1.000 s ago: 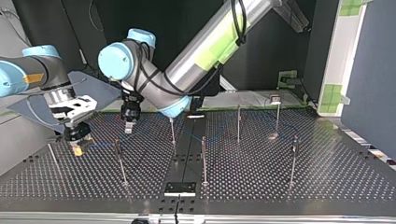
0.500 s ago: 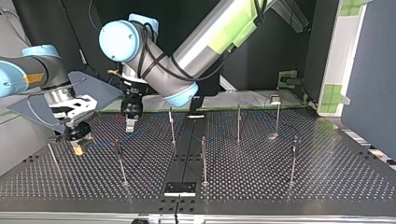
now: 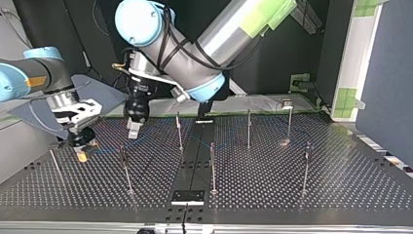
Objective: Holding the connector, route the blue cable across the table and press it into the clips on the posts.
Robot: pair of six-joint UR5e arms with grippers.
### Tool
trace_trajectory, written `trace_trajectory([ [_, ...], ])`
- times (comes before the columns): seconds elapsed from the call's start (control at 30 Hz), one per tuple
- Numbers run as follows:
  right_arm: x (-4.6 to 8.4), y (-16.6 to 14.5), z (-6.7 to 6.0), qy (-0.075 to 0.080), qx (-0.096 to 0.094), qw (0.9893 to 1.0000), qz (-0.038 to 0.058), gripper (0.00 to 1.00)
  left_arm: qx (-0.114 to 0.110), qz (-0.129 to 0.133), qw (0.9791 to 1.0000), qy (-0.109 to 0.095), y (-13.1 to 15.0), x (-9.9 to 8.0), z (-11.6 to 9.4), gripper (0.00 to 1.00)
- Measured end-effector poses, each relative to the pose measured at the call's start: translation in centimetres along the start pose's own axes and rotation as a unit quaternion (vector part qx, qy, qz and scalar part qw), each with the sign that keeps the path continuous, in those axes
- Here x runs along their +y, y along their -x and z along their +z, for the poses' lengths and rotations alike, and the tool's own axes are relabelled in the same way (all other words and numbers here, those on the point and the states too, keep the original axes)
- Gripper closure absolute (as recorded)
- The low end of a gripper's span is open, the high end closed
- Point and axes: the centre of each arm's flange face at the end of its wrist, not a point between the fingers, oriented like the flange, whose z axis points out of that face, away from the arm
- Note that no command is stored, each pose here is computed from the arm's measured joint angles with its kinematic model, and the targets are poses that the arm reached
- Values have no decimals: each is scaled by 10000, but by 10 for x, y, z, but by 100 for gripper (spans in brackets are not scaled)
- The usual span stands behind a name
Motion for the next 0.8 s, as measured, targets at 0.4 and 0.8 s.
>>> trace_trajectory([
  [0.4,-4,1,0,-15,-6,10000,-12,100,-451,-473,9979,-35,31,8,-20,0],
  [0.8,-5,2,0,-29,-16,10000,-24,100,-122,-541,9982,225,-65,37,-32,0],
])
